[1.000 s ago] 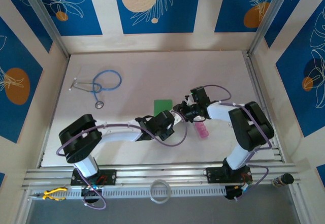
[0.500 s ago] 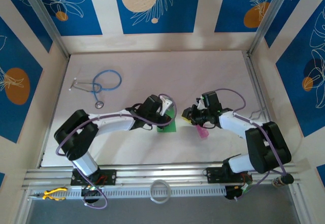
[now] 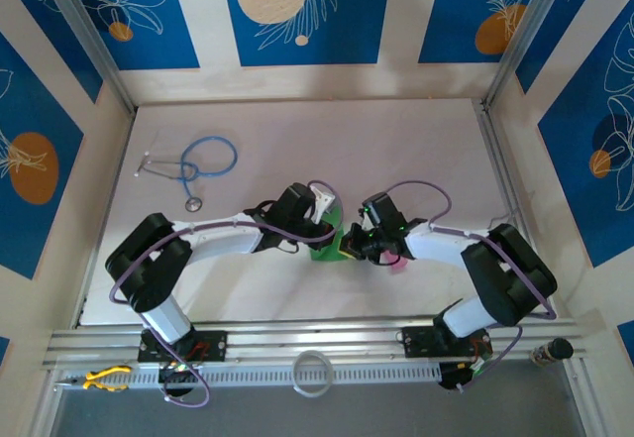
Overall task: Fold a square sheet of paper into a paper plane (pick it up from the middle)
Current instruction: Fold the triangle a second time at the center of the table.
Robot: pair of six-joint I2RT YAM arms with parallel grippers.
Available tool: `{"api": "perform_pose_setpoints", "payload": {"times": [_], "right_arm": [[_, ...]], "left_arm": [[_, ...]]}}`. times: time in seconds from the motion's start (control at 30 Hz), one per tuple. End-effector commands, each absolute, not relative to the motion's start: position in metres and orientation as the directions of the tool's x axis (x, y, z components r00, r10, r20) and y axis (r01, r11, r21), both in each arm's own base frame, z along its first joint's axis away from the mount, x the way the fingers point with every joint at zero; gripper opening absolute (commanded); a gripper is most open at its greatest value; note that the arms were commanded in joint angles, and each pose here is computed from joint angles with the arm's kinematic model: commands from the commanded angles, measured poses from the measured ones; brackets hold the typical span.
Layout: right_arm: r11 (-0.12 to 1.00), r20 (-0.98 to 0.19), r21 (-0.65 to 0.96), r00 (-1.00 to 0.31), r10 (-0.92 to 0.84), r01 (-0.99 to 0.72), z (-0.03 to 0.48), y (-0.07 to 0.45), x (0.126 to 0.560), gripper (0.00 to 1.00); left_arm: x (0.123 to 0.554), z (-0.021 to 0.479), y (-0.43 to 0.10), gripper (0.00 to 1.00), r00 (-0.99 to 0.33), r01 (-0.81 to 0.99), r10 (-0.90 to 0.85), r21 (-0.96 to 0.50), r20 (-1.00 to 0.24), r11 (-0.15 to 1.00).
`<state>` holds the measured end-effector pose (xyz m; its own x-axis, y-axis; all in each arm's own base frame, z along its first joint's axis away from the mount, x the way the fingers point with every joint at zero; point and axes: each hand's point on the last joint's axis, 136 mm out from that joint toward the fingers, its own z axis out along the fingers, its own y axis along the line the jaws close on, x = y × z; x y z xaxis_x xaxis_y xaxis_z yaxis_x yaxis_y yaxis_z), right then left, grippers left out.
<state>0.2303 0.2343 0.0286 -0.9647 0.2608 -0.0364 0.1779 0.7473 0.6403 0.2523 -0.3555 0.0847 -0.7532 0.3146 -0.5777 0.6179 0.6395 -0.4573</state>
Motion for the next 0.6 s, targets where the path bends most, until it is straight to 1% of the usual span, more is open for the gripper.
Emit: {"api": "perform_pose_setpoints", "payload": {"times": [0.0,0.4,0.57], "right_arm": [[0.772,-0.083,0.607,-0.951,0.297,0.189,0.023,0.232,0.240,0.00],[0.849,-0.018,0.467,-0.958,0.287,0.246,-0.011,0.212,0.222,0.00],[0.852,-0.012,0.467,-0.961,0.275,0.238,-0.010,0.213,0.222,0.00]], "left_arm": [[0.252,0.075,-0.349,0.00,-0.777,0.590,0.308,-0.467,-0.549,0.658],[0.259,0.071,-0.341,0.00,-0.799,0.560,0.282,-0.488,-0.531,0.670],[0.267,0.063,-0.334,0.00,-0.813,0.540,0.270,-0.495,-0.515,0.681]]}}
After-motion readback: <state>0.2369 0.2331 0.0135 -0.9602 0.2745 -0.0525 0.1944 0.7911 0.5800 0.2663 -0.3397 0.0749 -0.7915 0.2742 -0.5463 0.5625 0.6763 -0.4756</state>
